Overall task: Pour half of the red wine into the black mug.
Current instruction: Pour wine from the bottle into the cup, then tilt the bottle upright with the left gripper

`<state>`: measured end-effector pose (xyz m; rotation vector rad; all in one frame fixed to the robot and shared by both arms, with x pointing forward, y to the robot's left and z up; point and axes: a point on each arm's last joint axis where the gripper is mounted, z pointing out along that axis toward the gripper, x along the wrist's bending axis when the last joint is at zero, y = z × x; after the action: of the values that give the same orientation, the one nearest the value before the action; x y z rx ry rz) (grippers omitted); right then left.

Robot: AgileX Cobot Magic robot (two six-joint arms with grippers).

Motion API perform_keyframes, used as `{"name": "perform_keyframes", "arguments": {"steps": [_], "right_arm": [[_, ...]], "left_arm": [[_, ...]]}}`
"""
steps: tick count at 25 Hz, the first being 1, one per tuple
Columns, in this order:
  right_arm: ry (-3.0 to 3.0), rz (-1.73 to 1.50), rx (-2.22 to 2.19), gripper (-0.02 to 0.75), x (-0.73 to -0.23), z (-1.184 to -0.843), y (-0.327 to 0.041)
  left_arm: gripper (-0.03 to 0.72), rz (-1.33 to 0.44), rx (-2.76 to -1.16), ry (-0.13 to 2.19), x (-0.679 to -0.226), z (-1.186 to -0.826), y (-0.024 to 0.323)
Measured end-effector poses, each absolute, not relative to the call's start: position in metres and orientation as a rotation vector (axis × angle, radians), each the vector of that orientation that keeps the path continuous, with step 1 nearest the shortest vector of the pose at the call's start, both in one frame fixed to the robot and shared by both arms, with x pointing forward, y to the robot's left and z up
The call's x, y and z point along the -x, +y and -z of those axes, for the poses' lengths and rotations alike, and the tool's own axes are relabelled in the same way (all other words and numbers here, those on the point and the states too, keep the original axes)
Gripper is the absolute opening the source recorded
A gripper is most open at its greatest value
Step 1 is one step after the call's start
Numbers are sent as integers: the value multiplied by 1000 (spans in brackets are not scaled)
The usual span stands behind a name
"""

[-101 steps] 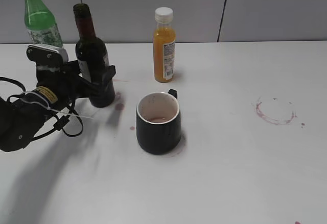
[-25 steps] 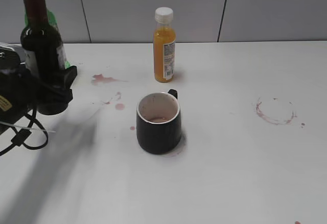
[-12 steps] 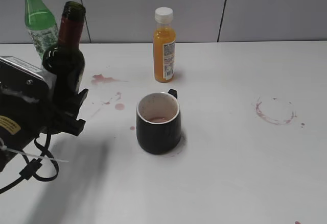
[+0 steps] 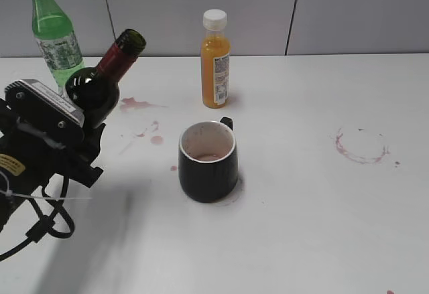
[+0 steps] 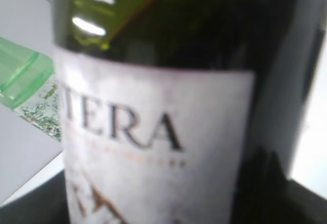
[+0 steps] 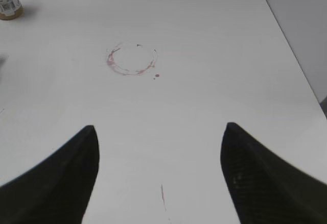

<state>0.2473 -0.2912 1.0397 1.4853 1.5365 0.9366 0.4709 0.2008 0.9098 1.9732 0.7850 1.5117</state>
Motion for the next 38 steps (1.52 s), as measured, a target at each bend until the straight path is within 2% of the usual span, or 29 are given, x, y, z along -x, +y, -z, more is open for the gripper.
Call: {"name": "perform_keyframes", "arguments": {"steps": [4,21,38], "right_arm": [[1537,-937,-1485,564,-247,-1040,-291],[1537,-937,-1485,564,-247,-1040,-291],[1537,-937,-1485,564,-247,-1040,-291]], "left_arm": [[545,-1568,-1983,791,-477,-911,200],[545,-1738,-2202,500,-488,-904,194],[545,-1894,-2289,307,-503,-911,187]]}}
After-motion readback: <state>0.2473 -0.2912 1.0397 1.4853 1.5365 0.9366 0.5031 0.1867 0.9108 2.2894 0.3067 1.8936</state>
